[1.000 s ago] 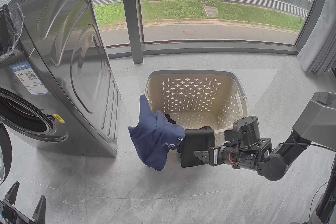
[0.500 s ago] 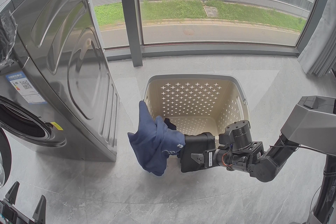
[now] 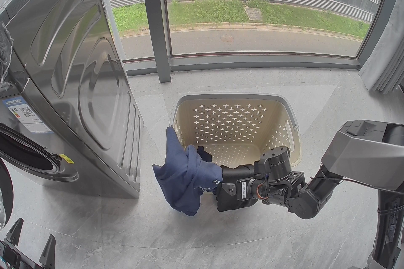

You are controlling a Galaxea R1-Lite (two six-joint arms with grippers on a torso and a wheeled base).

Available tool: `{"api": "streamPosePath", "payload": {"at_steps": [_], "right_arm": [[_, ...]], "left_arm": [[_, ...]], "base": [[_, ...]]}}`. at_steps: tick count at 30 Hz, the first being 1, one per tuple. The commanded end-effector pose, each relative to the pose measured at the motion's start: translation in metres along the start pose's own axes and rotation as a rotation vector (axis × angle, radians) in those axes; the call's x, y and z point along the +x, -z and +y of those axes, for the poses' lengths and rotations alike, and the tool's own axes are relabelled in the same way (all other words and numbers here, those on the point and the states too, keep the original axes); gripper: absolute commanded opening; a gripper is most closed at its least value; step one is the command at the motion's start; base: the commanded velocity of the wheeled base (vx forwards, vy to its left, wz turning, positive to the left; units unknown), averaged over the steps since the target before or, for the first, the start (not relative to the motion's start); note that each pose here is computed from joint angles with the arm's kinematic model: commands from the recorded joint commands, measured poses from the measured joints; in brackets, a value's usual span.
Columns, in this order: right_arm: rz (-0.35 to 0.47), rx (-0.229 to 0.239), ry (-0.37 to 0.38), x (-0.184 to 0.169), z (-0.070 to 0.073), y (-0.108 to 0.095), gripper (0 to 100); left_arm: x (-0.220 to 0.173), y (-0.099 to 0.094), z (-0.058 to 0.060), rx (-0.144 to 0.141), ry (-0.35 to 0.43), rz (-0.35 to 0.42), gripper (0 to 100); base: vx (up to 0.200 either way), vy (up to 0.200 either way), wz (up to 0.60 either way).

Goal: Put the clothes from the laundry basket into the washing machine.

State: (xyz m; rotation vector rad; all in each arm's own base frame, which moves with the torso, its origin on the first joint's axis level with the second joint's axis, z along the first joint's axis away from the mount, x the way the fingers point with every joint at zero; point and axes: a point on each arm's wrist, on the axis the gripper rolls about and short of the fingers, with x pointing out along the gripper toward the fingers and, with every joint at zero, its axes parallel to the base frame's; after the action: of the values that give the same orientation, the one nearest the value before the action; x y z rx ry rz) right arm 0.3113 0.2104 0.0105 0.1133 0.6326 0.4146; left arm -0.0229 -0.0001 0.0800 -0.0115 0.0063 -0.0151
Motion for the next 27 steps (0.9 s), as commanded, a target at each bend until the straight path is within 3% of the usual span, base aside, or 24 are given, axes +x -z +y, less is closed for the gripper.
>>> {"api": "streamPosePath", "payload": {"at_steps": [1,8,9,18,27], "right_arm": [[0.011,0.004,0.01,0.013,-0.003,0.005,100],[-0.023,0.017,0.025,0.022,-0.003,-0.001,100],[-0.025,0.018,0.026,0.022,-0.003,-0.001,0],[-0.041,0.033,0.015,0.012,-0.001,0.0,0],[-0.11,0.034,-0.031,-0.058,0.008,-0.022,0]], "left_arm": [[0.0,0.004,0.0,0.001,-0.001,0.005,100],[0.0,0.004,0.0,-0.002,-0.003,0.005,100],[0.0,0.004,0.0,-0.001,-0.001,0.005,100],[0.0,0.004,0.0,-0.004,-0.003,0.005,100],[0.0,0.004,0.0,-0.004,-0.003,0.005,100]], "base": [[0.0,0.0,0.0],[0.0,0.0,0.0],[0.0,0.0,0.0],[0.0,0.0,0.0],[0.0,0.0,0.0]]}}
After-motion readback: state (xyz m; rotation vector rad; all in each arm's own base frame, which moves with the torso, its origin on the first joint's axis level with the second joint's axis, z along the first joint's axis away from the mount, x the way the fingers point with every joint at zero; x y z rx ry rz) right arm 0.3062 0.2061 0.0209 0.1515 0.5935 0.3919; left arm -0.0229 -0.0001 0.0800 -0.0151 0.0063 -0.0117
